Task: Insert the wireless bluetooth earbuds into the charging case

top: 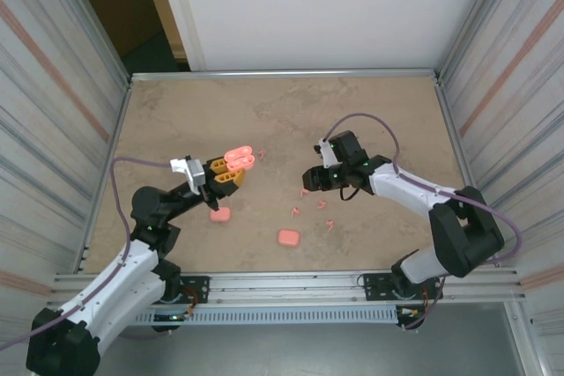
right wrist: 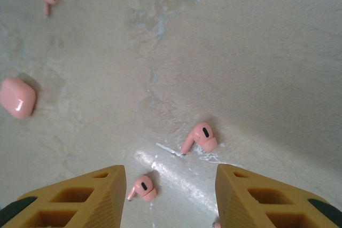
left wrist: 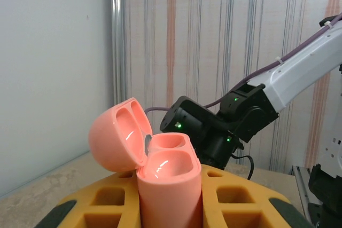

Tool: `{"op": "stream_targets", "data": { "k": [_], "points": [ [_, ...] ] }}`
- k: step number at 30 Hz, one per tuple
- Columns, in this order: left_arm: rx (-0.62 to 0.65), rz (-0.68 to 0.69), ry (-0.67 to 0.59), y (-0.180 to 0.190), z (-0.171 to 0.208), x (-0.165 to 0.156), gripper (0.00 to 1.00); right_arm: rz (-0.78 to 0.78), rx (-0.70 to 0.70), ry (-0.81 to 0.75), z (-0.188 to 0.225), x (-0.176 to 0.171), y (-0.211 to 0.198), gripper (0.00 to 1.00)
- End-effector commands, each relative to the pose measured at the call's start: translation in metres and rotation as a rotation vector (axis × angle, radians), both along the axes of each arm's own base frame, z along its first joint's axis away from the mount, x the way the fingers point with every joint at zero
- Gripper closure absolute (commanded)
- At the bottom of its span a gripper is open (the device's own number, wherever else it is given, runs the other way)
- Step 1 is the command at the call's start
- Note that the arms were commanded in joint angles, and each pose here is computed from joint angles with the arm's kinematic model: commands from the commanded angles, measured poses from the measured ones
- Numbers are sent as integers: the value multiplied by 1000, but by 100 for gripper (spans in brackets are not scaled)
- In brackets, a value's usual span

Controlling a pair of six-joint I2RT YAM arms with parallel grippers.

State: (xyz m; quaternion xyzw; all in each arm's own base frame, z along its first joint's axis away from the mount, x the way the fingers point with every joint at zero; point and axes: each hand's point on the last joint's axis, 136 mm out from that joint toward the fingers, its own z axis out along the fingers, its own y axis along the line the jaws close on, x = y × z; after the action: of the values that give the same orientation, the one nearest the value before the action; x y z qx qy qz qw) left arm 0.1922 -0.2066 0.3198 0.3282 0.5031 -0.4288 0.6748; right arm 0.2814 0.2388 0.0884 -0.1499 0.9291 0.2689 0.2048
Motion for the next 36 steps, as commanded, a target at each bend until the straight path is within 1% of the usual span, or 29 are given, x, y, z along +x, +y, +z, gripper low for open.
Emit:
{"op": "stream_targets", "data": {
  "k": [1, 6, 11, 22, 36],
  "points": [
    [-24, -26, -60, 0, 21, -8, 100, 35, -68, -10, -6, 4, 3, 54],
    [-13, -30, -55, -1, 18, -8, 100, 72, -114, 16, -20, 6, 11, 57],
    [-6, -32, -53, -1, 18, -8, 100, 97, -155, 40, -34, 6, 16, 58],
    [3, -34, -49, -2, 16, -8, 100, 105, -182, 54, -47, 12, 20, 60],
    [12, -32, -43, -3, 13, -7, 100, 108, -207, 100, -65, 10, 19, 61]
  ]
}}
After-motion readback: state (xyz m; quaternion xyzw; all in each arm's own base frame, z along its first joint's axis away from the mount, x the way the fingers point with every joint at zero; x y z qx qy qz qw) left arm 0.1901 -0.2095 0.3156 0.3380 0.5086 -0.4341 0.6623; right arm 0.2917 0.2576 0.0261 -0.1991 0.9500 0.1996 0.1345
